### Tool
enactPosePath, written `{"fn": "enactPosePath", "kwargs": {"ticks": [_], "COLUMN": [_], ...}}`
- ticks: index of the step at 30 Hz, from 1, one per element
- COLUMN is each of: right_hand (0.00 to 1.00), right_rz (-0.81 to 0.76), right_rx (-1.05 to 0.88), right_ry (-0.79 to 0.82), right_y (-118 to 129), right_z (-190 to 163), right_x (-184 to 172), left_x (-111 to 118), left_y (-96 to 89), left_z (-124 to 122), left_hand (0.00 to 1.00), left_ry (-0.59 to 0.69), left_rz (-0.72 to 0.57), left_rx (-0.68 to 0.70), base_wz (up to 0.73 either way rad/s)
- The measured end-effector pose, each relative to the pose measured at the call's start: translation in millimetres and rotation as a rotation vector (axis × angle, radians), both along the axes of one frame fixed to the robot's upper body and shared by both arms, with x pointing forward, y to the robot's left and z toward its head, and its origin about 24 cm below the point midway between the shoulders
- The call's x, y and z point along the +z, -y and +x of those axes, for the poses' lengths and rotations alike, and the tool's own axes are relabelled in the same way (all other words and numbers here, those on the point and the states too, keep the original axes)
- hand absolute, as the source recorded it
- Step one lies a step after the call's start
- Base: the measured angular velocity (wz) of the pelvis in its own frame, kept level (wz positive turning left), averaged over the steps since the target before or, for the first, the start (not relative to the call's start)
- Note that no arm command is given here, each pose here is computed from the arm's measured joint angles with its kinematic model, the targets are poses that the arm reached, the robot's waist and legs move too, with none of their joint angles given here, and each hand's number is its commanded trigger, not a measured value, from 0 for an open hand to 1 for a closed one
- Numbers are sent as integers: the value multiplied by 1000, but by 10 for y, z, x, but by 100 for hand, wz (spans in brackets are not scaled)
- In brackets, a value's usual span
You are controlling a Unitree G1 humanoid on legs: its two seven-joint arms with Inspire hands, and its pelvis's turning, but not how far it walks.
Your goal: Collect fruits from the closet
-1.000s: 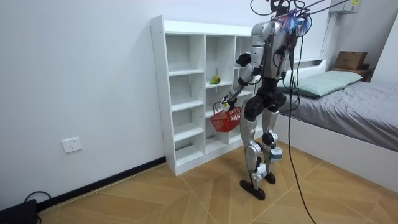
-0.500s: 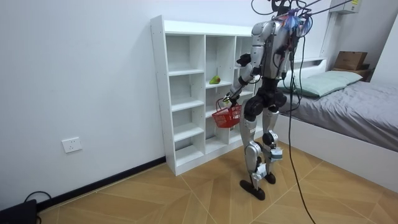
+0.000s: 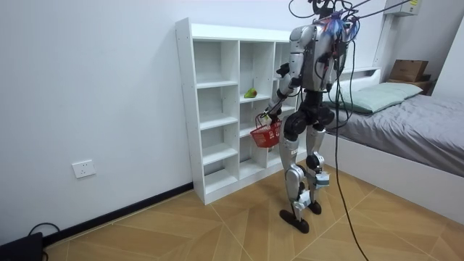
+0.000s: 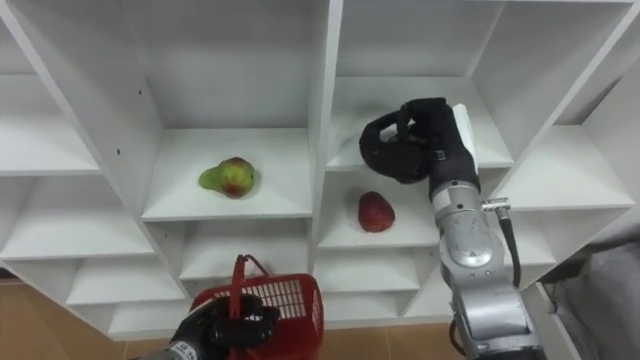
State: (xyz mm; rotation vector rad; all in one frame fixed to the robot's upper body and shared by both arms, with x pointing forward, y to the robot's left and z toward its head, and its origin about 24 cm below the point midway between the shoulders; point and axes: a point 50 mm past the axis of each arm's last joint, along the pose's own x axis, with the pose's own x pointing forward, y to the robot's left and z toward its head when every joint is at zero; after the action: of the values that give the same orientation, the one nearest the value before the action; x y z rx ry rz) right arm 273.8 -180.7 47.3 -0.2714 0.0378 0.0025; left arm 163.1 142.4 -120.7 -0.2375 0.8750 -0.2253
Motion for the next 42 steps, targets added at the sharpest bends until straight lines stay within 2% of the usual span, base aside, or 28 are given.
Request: {"fn": "enactPosePath", "kwargs": {"ticks": [16, 18, 20, 23, 31, 42], "right_hand": [100, 100, 100, 100, 100, 100], "right_rz": [160, 181, 183, 186, 185, 188], "right_rx": [82, 90, 94, 119, 146, 229], "right_ry": [-17, -36, -135, -203, -139, -147], "right_y": [-181, -179, -182, -201, -235, -282], "right_z": [-203, -235, -319, -377, -354, -361], "right_x": [-95, -134, -288, -376, -211, -198], "left_x": [14, 15, 29, 66, 120, 124], "left_y": [-26, -26, -13, 5, -4, 3], "left_z": [15, 17, 34, 72, 130, 126], "left_hand": [100, 100, 100, 100, 100, 100], "left_ry": [8, 9, 17, 40, 73, 76], "left_rz": [-13, -14, -20, -29, -43, -56], "left_rx": [2, 5, 7, 9, 27, 12], "base_wz": [-5, 0, 0, -7, -8, 0]}}
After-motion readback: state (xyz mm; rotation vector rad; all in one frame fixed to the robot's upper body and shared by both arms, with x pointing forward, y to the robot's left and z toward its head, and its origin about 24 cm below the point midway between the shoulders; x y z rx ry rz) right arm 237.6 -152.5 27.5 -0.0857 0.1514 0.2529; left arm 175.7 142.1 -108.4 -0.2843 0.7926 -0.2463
